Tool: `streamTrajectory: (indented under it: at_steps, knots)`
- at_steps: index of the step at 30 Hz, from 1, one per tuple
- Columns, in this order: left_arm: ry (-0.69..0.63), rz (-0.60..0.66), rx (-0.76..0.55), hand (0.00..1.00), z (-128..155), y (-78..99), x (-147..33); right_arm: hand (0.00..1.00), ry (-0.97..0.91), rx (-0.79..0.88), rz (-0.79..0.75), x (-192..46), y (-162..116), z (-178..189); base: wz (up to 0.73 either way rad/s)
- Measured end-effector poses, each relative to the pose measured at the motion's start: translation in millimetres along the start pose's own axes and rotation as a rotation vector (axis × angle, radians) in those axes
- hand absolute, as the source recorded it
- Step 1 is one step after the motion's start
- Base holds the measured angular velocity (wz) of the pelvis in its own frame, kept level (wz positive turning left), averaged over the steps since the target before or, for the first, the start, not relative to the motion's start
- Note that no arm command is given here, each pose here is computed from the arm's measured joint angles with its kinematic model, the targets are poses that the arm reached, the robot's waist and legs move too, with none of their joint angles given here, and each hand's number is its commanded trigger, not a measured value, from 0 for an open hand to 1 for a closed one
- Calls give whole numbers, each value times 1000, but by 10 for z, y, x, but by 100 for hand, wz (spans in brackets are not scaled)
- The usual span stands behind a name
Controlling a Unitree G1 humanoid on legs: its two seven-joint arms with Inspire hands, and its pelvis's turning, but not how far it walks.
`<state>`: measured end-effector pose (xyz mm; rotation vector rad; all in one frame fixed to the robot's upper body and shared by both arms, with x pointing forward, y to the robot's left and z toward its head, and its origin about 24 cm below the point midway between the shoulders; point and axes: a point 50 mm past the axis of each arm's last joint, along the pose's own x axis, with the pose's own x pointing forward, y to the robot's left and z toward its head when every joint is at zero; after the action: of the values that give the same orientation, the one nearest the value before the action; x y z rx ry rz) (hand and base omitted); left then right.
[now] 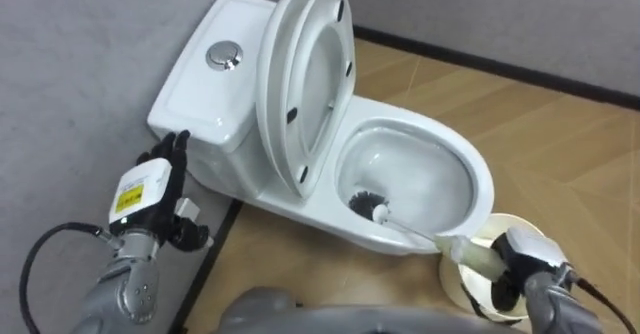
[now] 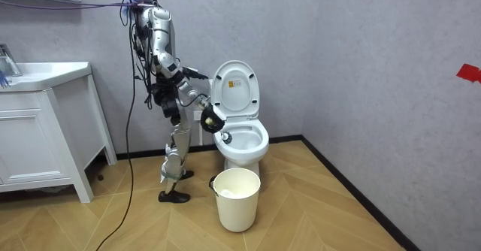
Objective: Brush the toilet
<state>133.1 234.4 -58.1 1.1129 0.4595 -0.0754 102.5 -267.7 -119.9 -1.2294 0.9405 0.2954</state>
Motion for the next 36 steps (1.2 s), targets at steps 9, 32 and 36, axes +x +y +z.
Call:
streamTrajectory:
  at_steps: [9, 32, 36]
  knots:
    - [163, -54, -104, 0, -237, -200, -234, 100, 10, 176, 5, -5, 51, 46, -3]
    - [722, -455, -236, 0, -837, -1039, -671, 100, 413, 649, -27, -306, 759, -342, -20]
    - [717, -460, -246, 0, -797, -1059, -631, 100, 423, 667, -6, -328, 827, -325, -18]
